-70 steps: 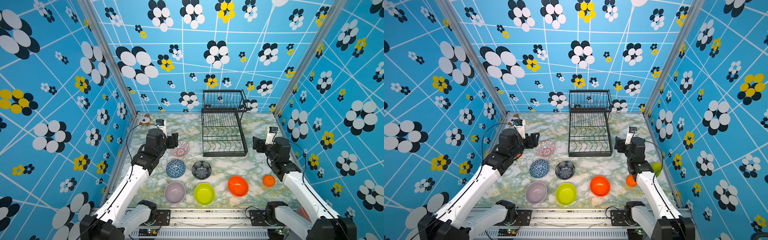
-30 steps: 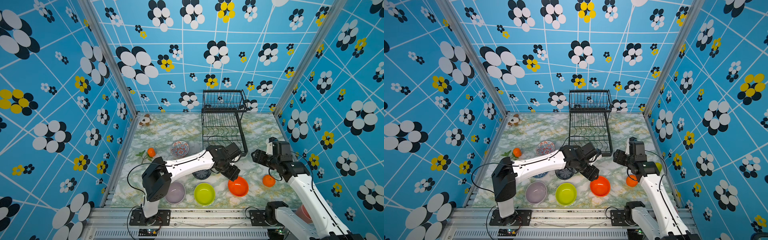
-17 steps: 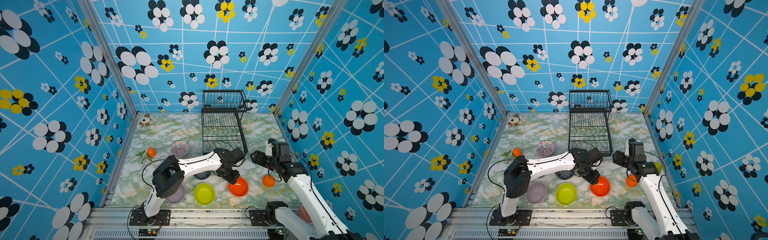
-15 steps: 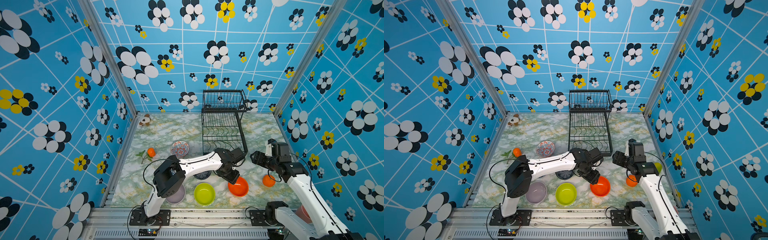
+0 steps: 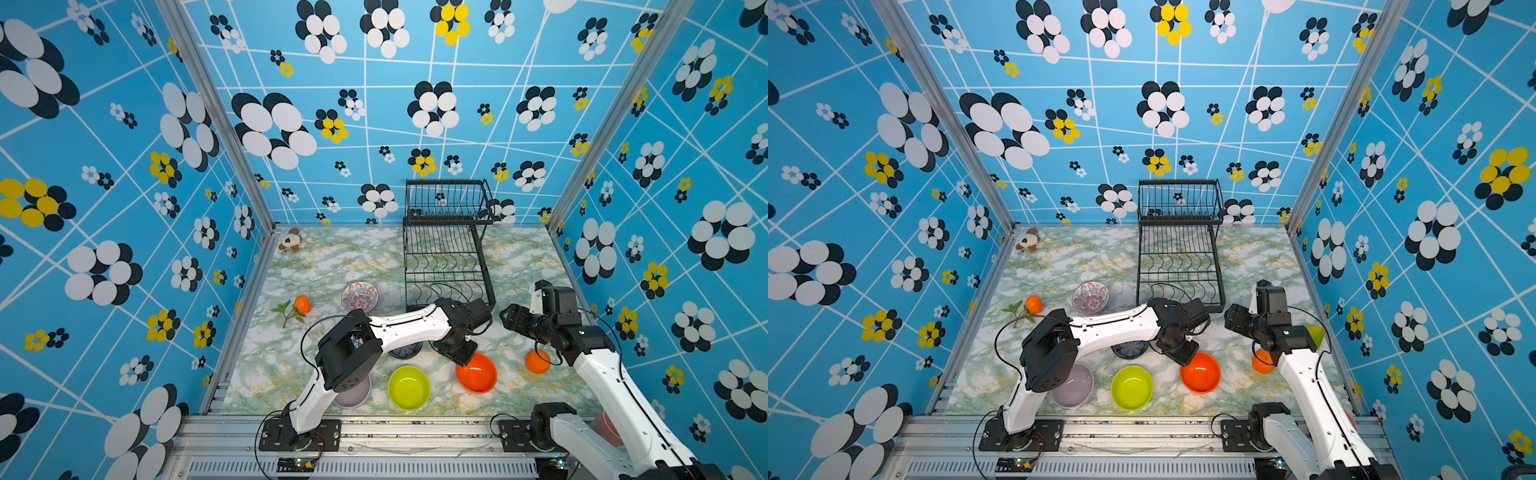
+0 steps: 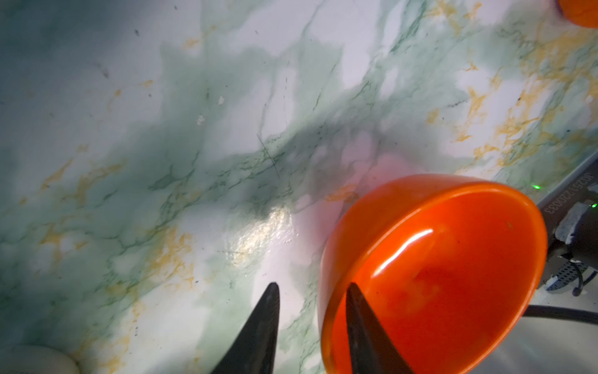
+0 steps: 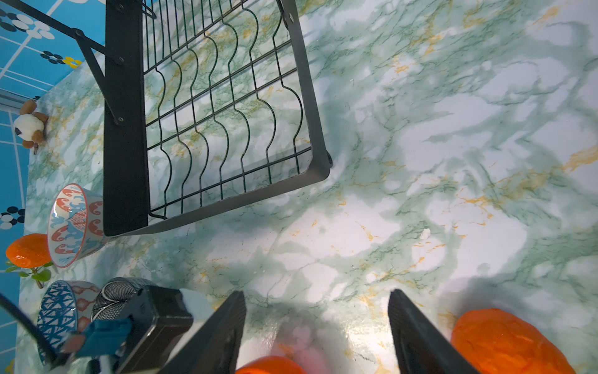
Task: Load bowls into a dish rack
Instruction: Pick up the bowl from the bottom-center of the table.
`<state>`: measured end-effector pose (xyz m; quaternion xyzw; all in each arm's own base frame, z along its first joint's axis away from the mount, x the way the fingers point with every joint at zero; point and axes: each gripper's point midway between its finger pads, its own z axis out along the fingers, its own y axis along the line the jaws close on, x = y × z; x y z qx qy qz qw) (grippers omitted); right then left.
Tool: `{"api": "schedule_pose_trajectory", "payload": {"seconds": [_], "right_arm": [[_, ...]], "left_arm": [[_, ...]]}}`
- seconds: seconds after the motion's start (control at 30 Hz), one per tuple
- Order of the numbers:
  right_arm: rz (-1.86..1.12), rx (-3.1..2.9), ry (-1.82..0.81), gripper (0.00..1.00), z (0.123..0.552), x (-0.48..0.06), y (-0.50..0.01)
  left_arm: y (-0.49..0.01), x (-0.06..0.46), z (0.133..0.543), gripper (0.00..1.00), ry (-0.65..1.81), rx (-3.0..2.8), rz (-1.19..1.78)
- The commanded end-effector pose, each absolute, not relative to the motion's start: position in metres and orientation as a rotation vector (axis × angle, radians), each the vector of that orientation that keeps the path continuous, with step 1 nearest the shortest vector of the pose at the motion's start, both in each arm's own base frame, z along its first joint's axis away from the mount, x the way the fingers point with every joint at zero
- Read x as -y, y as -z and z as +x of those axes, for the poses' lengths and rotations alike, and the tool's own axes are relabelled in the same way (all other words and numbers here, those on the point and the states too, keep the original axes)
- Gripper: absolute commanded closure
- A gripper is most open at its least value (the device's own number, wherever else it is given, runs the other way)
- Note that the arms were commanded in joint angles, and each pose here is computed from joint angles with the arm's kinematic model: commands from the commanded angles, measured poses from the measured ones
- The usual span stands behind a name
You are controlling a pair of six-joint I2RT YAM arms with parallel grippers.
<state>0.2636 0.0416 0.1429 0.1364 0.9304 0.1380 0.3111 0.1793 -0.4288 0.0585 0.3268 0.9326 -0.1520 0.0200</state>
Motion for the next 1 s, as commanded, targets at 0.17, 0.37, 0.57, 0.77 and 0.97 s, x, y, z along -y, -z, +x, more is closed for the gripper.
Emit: {"api": "schedule_pose_trajectory", "payload": {"seconds": [0.17, 0.37, 0.57, 0.77, 0.97], "right_arm": [[0.363, -2.462, -0.400, 0.27, 0.264, -0.047, -0.140], [0.366, -2.464, -0.407, 0.28, 0.264, -0.048, -0.139], [0.364, -2.465, -0.416, 0.28, 0.263, -0.049, -0.140], [0.358, -2.457, -0.422, 0.30, 0.261, -0.050, -0.148], [0.342, -2.436, -0.427, 0.34, 0.256, -0.050, -0.168]], "left_arm": [[-0.054, 0.432, 0.180, 0.82, 0.443, -2.913, 1.006], [-0.055, 0.434, 0.180, 0.93, 0.443, -2.912, 1.007], [-0.065, 0.437, 0.180, 1.00, 0.467, -2.898, 0.998], [-0.088, 0.441, 0.190, 1.00, 0.504, -2.855, 0.918], [-0.117, 0.438, 0.202, 1.00, 0.518, -2.800, 0.804]]}}
